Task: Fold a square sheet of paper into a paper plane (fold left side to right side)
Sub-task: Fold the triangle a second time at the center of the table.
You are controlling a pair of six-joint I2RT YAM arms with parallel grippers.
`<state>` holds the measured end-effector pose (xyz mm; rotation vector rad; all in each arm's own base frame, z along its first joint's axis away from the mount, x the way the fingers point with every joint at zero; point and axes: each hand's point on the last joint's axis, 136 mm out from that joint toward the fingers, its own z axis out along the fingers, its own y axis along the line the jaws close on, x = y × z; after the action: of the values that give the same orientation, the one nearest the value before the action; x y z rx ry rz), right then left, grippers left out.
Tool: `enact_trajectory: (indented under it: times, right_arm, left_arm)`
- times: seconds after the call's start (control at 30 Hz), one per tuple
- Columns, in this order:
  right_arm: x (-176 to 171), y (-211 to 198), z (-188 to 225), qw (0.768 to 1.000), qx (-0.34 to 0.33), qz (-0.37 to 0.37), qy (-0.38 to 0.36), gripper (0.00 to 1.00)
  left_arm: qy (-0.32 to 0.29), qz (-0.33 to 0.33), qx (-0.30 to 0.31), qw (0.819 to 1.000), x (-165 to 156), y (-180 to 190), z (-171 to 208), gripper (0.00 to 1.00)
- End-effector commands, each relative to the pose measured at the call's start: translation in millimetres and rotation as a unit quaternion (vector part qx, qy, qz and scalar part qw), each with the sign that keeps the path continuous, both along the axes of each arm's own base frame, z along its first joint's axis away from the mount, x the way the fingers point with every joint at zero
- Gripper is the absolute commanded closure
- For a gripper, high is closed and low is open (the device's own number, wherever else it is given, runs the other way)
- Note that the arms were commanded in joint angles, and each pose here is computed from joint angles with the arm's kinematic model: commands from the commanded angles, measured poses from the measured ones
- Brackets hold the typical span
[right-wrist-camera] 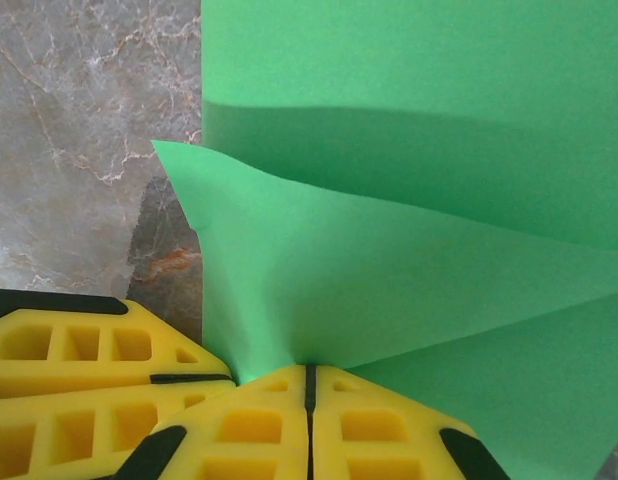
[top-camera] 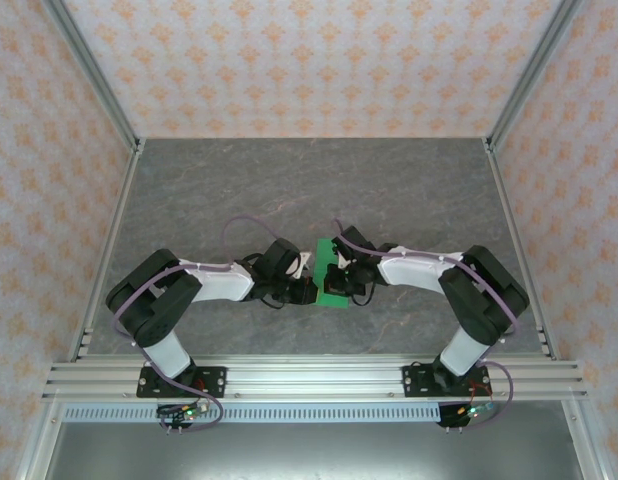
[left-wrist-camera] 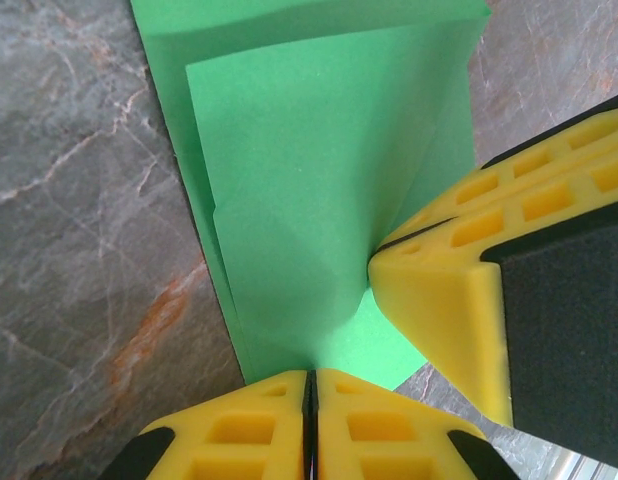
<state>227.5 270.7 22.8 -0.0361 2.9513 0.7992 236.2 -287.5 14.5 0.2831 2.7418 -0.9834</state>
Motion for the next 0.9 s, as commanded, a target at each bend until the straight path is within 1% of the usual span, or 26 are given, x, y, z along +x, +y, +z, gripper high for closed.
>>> enact_trajectory:
  times: [0.0,0.17,0.43,0.67,0.87]
  right_arm:
    - [5,6,10,1.000,0.007,0.002,-0.011,0.92]
    - [7,9,18,1.000,0.017,0.003,-0.017,0.92]
    - [5,15,17,1.000,0.021,0.009,-0.016,0.92]
    - [6,12,24,0.999,0.017,0.009,-0.027,0.92]
    - [7,15,16,1.000,0.015,0.009,-0.017,0.92]
  left_arm:
    - [0.020,0.016,0.068,0.997,-10,24,-25,0.91]
    - [0.018,0.016,0.069,0.997,-9,23,-24,0.91]
    - [0.018,0.016,0.073,0.997,-9,23,-24,0.91]
    - [0.016,0.015,0.074,0.997,-10,23,-24,0.91]
    - [0.016,0.015,0.075,0.997,-10,23,-24,0.91]
